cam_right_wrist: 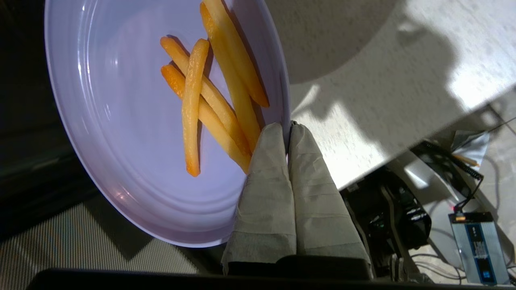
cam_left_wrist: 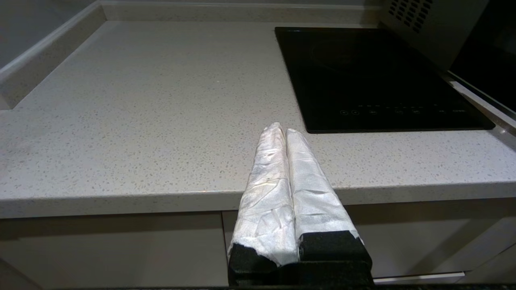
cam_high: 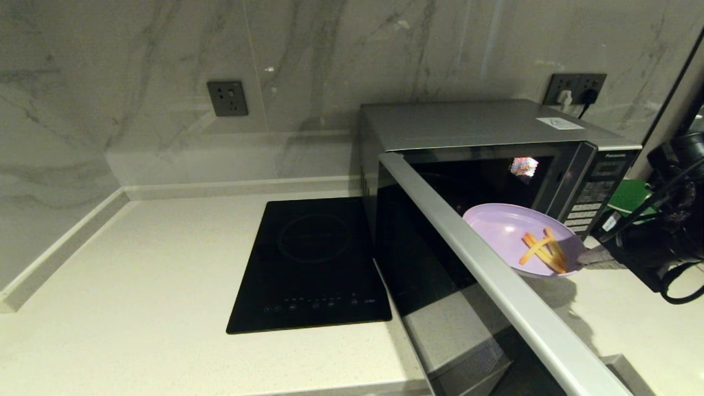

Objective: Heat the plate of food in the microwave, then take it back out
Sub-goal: Put the plate in the microwave oven

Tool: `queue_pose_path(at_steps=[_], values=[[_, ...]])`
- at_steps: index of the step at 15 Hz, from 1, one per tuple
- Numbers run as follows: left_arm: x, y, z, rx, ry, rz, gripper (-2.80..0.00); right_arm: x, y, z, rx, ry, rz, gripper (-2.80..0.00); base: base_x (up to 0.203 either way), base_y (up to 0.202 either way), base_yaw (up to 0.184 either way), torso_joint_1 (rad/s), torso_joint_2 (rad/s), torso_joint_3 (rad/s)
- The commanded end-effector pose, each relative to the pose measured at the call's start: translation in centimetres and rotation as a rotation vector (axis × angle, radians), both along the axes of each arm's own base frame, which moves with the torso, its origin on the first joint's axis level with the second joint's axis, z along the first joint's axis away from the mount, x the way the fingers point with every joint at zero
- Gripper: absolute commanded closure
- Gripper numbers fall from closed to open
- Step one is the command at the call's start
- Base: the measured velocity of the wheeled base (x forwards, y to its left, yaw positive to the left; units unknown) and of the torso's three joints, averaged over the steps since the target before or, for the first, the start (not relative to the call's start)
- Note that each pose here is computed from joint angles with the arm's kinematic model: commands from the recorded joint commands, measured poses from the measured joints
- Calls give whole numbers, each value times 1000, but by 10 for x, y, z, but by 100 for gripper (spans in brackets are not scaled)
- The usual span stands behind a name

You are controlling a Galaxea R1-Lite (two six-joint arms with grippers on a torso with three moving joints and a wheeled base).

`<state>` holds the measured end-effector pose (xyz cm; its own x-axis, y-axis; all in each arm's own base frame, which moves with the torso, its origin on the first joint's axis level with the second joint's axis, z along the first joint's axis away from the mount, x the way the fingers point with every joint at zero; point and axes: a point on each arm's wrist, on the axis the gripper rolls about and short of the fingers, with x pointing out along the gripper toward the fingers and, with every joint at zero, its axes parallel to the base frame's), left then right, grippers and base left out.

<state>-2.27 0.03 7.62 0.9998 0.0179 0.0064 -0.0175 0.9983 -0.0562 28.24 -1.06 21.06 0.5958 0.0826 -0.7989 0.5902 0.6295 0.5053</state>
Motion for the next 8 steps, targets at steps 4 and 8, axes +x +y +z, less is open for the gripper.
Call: queue_pose_path(at_steps=[4, 8], values=[[0, 0, 0, -1, 0, -1, 0, 46, 19, -27, -81, 50, -12, 0, 0, 0, 0, 0, 0, 0], [0, 0, 0, -1, 0, -1, 0, 68, 33, -37, -112, -4, -21, 0, 0, 0, 0, 0, 0, 0]])
